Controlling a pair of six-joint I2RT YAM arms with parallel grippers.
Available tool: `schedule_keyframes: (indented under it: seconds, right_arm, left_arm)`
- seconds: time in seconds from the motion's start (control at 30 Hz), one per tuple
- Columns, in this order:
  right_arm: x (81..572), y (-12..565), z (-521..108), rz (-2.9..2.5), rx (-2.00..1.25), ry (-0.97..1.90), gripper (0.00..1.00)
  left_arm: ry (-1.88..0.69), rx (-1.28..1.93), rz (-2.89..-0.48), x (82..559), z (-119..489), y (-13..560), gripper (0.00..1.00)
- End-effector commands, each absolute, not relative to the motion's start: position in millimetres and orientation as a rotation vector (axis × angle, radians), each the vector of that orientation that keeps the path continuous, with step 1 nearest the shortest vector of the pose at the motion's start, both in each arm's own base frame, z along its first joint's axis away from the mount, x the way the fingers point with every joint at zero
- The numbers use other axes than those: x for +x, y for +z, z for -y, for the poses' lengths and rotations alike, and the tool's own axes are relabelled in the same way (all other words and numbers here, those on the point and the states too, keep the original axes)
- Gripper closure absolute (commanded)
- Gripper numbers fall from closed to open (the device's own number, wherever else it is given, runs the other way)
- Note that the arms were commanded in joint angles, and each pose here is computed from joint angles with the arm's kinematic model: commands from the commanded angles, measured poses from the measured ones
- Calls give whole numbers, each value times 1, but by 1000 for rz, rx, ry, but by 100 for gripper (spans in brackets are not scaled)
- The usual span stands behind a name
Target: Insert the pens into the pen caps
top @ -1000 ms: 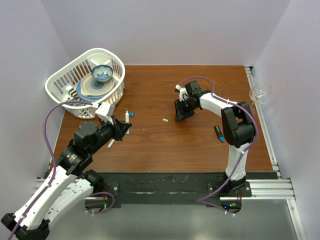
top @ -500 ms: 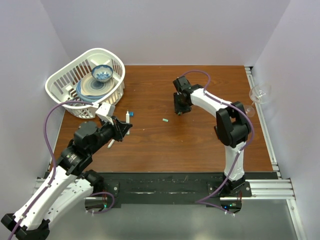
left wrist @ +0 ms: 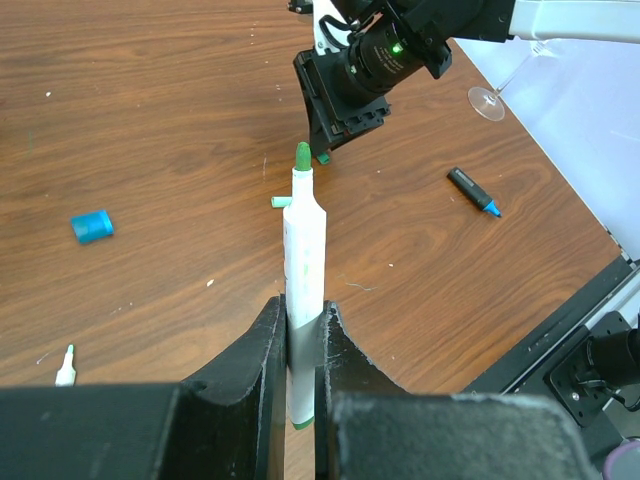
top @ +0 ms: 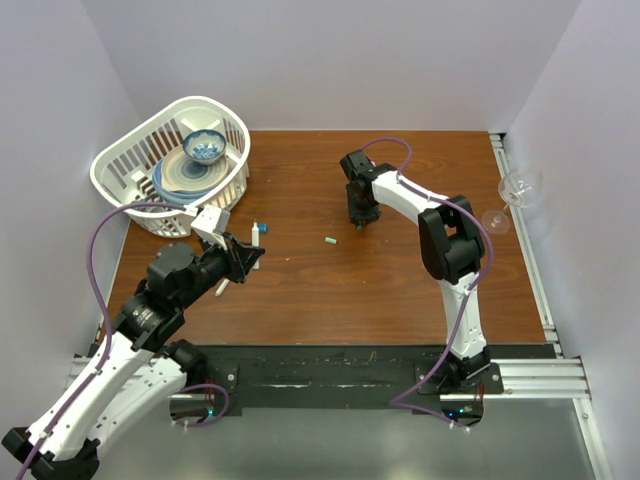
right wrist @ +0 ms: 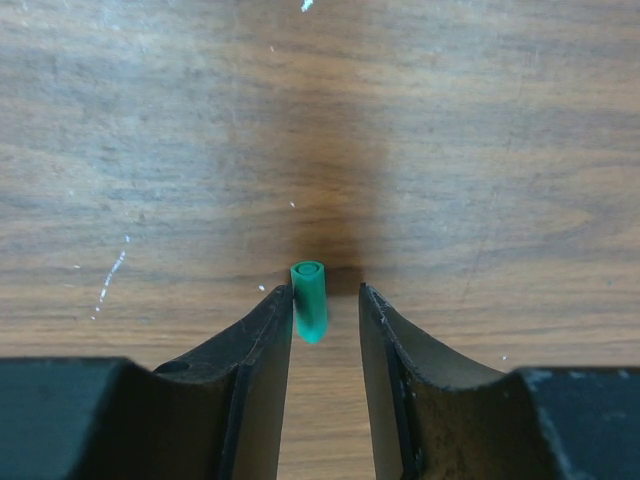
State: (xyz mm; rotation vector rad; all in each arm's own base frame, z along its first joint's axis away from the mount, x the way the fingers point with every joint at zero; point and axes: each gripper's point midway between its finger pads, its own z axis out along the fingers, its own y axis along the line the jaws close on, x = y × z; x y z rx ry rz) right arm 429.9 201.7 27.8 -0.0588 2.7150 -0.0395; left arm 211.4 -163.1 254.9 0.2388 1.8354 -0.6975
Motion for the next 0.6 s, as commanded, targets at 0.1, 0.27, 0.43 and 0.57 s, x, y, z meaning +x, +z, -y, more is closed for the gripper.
schedule_keyframes:
  seconds: [0.1, 0.27, 0.43, 0.57]
  right_arm:
    - [432, 24, -206, -2718, -112, -30, 66]
    - [429, 16, -194, -2741, -152, -137, 71]
    - [423, 11, -194, -2745, -185, -147, 76]
    - [419, 6, -193, -2758, -213, -156, 84]
  left_arm:
    - [-699, 260, -1794, 213, 164, 262, 100]
    - [-707, 266, -1798, 213, 166, 260, 100]
    - [-738, 270, -1800, 212, 171, 259, 100]
    - [-829, 284, -1803, 210, 186, 256, 100]
